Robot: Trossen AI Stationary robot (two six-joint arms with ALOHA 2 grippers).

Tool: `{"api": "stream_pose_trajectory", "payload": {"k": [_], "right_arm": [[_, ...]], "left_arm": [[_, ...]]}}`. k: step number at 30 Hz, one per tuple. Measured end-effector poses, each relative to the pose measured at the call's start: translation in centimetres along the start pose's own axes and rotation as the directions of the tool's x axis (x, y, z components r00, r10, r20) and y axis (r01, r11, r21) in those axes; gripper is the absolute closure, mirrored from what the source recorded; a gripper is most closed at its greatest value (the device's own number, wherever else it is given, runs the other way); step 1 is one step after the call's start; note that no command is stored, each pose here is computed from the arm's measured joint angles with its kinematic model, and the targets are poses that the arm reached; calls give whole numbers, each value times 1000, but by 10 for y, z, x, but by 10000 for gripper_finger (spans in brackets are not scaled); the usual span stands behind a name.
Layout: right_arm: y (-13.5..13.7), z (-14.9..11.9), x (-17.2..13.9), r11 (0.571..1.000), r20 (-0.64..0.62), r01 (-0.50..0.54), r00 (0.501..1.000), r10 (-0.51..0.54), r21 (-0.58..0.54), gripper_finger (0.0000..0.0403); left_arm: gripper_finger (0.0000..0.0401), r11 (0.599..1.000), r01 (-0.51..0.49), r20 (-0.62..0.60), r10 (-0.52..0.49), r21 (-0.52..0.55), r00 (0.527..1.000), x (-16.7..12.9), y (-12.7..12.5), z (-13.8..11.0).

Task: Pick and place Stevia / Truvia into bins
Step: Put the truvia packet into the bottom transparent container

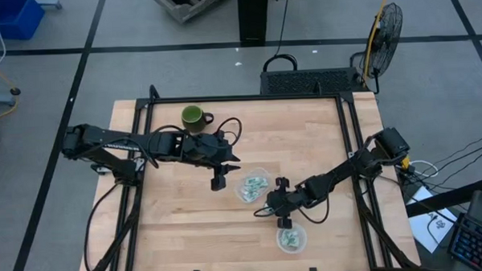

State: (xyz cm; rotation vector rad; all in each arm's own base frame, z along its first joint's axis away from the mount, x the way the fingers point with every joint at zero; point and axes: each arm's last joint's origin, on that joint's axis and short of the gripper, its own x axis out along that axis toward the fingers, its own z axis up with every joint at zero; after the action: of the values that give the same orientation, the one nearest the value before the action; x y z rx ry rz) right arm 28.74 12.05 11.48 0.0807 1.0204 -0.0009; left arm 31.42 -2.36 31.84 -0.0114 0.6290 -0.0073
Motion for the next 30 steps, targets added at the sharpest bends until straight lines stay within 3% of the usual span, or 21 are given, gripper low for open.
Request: {"api": "stream_pose_trajectory", "payload": {"k": [9,19,25,30], "right_arm": [[1,4,-15,999,17,-49,999,49,4,341],[5,20,-58,994,163,-113,980,113,-10,366],[32,14,-90,935,156,-355,923,352,-5,368],[64,-7,-104,892,94,-451,888,451,-19,359]], "left_arm": [[290,1000,0,5,0,-1,1000,0,0,0],[290,1000,0,8,0,-1,1000,0,0,1],[290,1000,1,8,-1,-2,1000,0,0,1],[290,1000,0,8,0,-2,1000,0,0,1]]}}
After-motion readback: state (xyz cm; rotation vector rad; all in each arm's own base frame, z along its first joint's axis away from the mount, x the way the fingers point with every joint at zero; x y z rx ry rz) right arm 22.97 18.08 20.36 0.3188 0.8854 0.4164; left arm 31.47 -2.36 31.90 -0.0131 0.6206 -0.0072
